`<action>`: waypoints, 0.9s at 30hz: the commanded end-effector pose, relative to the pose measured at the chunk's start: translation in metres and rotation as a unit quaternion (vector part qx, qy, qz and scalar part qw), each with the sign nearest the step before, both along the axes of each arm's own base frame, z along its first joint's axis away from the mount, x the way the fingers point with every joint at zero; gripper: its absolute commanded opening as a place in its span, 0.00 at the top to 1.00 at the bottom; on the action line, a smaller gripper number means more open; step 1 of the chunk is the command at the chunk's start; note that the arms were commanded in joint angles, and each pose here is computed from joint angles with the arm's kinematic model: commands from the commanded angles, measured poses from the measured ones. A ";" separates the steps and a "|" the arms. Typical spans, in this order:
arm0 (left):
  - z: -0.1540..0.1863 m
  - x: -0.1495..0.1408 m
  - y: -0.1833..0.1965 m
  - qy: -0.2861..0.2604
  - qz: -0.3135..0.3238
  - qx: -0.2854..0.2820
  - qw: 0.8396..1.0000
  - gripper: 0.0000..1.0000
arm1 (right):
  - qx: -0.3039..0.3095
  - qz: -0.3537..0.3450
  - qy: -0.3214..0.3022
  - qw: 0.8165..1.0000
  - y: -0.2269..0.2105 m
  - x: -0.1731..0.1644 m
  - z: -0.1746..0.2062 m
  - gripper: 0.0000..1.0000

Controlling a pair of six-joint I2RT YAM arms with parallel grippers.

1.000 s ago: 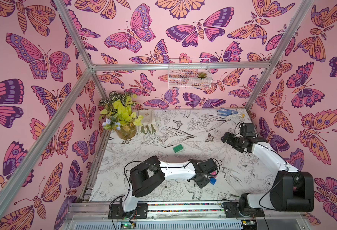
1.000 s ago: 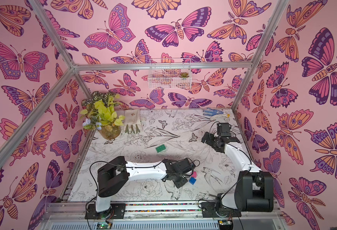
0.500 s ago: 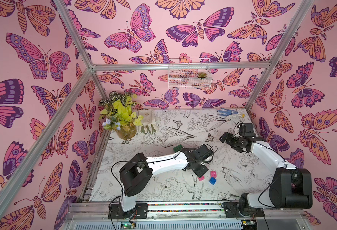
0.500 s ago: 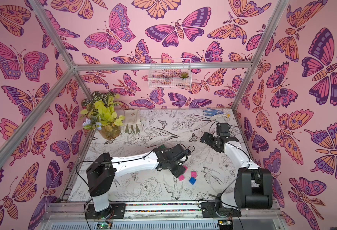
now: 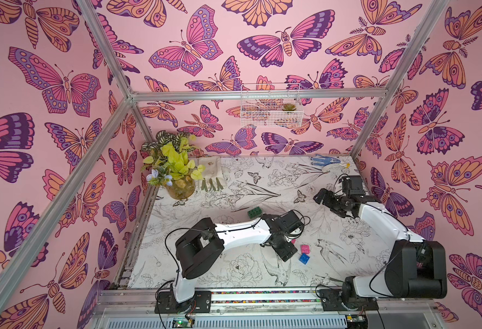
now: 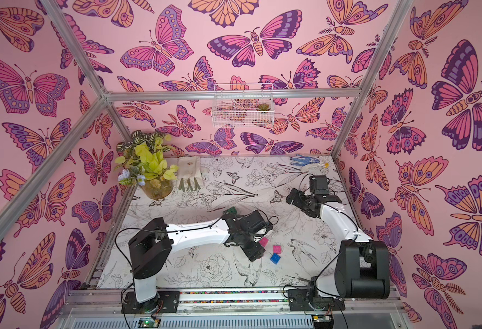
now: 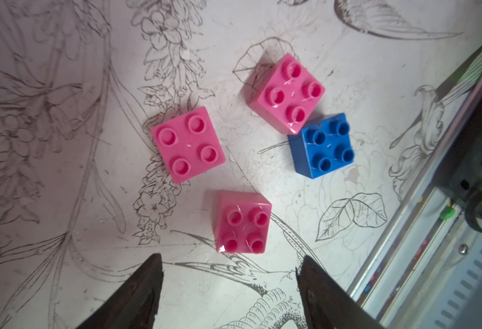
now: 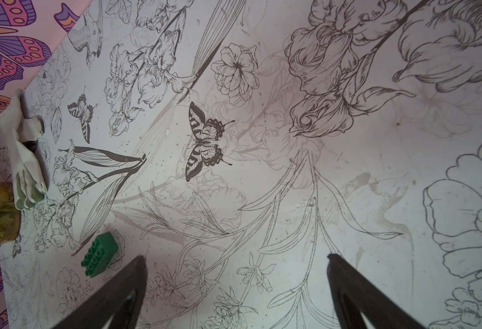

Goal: Assemble the letter v with lego
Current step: Pick up the lego brick from the center of the board.

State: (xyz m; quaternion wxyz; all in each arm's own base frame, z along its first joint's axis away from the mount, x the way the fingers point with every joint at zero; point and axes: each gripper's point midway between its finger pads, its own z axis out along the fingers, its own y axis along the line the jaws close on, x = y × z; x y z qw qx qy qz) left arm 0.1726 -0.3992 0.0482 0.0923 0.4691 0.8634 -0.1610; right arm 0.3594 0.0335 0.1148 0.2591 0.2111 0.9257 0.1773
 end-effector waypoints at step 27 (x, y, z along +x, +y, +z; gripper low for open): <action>-0.039 -0.005 -0.002 0.007 -0.008 0.046 0.999 0.56 | 0.007 0.004 -0.004 1.000 0.001 0.002 0.001 0.01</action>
